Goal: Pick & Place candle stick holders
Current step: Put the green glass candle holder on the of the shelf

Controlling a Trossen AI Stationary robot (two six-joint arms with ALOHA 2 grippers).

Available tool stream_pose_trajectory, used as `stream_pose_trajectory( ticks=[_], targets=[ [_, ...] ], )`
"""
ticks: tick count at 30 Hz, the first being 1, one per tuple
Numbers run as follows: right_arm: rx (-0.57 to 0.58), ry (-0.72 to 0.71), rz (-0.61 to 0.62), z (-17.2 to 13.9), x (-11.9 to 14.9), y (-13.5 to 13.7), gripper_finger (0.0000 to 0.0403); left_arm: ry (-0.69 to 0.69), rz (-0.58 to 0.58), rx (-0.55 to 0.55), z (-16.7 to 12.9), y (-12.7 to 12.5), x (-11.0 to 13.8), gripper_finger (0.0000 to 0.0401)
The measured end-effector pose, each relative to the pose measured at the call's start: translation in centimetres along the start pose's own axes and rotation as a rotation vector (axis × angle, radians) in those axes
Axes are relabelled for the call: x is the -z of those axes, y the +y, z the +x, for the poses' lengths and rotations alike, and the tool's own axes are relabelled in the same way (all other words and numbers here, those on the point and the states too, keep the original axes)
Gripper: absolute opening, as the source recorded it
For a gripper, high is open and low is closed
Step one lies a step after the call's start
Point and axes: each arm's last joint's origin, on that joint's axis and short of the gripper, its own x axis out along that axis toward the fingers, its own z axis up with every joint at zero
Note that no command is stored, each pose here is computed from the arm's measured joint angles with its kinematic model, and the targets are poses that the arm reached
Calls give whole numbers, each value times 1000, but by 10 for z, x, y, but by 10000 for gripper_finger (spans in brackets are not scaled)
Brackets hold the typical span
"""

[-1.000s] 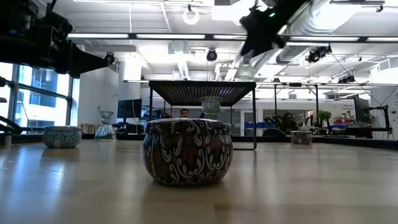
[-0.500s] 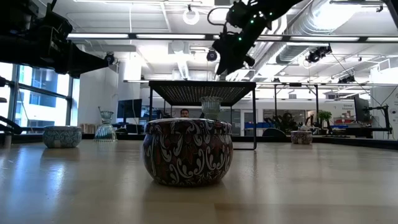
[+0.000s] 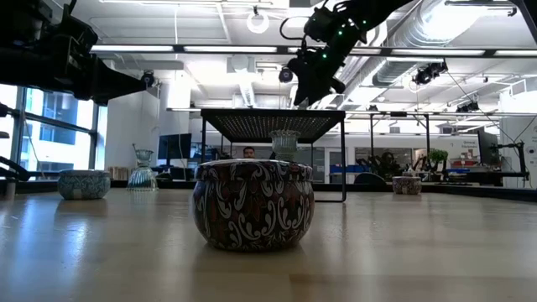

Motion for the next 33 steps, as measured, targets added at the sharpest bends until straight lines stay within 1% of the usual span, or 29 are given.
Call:
stream_pose_trajectory(
  ticks=[8,11,14,19,25,33],
  targets=[
    [4,10,2,0,1,0,163,1,-2,1,0,0,0,0],
    [4,7,2,0,1,0,167,1,-2,2,0,0,0,0],
    [-2,7,3,6,6,0,171,1,-2,2,0,0,0,0],
    [2,-12,-9,12,12,3,164,1,-3,13,0,0,0,0],
    [-4,-12,-16,11,12,6,175,1,-4,14,0,0,0,0],
    [-11,-10,-16,11,12,6,175,1,-4,16,0,0,0,0]
  ],
)
